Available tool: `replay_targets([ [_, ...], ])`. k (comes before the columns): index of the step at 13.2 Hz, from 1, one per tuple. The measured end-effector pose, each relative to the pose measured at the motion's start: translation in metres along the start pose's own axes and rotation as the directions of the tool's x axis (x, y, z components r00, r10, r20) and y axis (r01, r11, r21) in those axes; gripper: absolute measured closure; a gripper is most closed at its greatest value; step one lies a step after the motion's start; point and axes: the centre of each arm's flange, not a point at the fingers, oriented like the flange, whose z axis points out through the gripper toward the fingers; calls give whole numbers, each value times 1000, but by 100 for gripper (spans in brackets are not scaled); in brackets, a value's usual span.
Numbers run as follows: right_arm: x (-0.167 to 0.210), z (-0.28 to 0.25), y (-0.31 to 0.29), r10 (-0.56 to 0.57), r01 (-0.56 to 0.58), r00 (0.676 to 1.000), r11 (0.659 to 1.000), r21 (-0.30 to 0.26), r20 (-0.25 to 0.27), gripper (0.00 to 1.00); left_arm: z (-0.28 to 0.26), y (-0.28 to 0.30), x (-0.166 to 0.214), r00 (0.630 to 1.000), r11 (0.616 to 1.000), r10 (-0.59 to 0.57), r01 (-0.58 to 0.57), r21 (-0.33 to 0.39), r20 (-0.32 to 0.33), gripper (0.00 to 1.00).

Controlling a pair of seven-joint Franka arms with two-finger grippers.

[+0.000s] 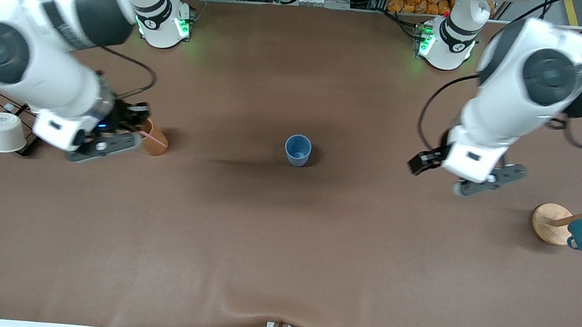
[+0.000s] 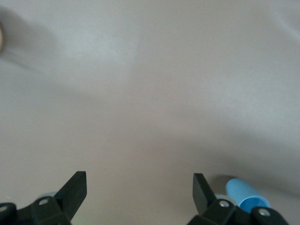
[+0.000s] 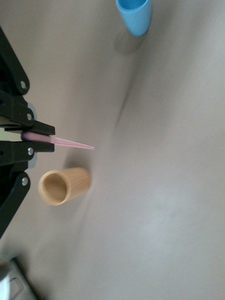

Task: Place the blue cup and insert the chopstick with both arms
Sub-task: 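Release the cup and withdraw the left gripper while the right gripper brings the chopstick, then lower the pink chopstick into the blue cup with the right gripper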

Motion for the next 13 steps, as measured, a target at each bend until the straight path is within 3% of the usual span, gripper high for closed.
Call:
replay_targets([
  [3,14,-4,-72,-86,85,991,996,-18,-104,91,-29,-65,16,992,992,123,-123,36,25,0],
  [5,18,-2,-125,-71,69,985,997,-15,-160,91,-44,-120,30,978,978,203,-205,34,49,0],
  [9,5,16,-248,-35,37,978,999,7,-204,91,-66,-181,38,959,959,281,-282,21,39,0],
  [13,2,52,-303,0,-1,982,1000,-7,-189,91,-77,-193,28,953,953,301,-302,19,27,0],
])
